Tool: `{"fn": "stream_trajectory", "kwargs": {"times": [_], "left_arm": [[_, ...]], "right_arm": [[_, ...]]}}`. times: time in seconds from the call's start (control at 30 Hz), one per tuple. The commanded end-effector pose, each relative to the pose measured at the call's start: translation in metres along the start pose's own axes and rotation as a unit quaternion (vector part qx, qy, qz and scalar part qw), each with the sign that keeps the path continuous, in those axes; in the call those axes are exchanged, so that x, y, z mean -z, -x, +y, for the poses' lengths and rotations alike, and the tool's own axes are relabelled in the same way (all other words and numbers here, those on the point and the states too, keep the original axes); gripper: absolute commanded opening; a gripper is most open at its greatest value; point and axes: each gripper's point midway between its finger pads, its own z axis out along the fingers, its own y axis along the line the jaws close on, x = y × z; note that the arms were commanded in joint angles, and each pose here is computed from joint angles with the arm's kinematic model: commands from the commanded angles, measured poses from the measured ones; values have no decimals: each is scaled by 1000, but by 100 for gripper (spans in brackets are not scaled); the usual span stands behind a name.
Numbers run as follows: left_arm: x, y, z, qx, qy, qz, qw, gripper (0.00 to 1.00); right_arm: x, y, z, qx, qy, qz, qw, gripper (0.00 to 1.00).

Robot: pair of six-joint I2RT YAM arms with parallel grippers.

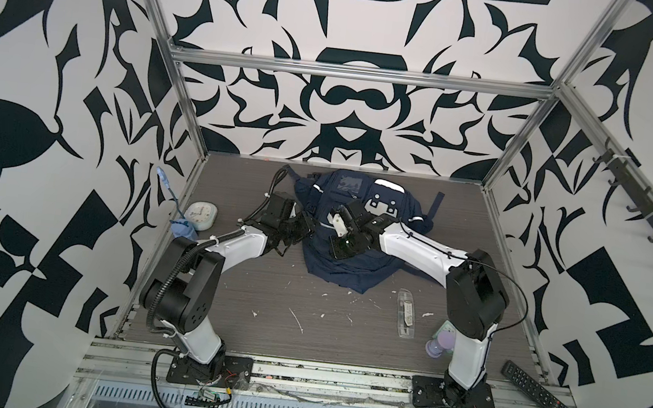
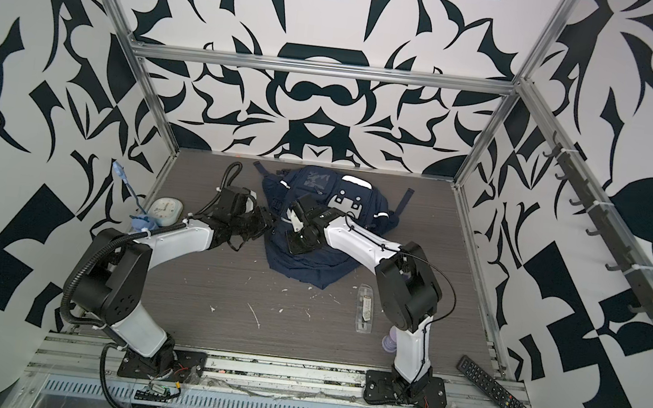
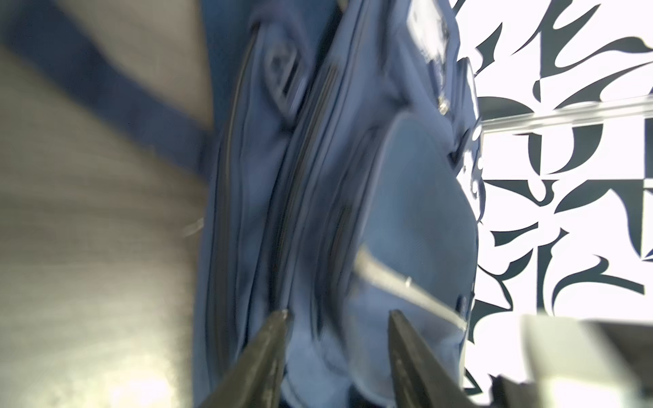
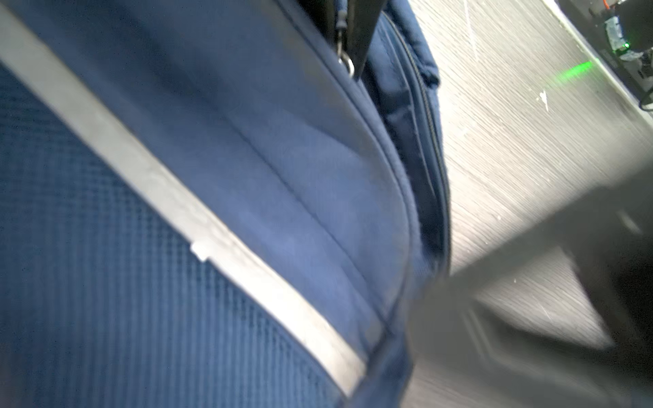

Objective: Pack the student bag

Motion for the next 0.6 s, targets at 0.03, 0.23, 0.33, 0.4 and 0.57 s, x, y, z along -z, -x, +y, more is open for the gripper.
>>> {"fn": "stream_trajectory", "kwargs": {"times": [0.03,0.23,0.33,0.4,0.57], "left_arm": [[-25,-7,-11,-57,-6,93,994,53],[-50,-1,-7,-86,3,119,989,51],[-57,1,-5,-91,8,124,988,48],[-62,2,-6,-92,4,128,987,46],[-62,3,-11,-93,-10,127,987,25]], "right_arm": [[23,4,14,-1,23,-32,999,0],[22,-4,11,-2,26,-32,999,0],[23,-6,11,-1,27,-32,999,0],[24,-6,11,-1,26,-32,999,0],[26,-6,9,1,22,-33,999,0]]}}
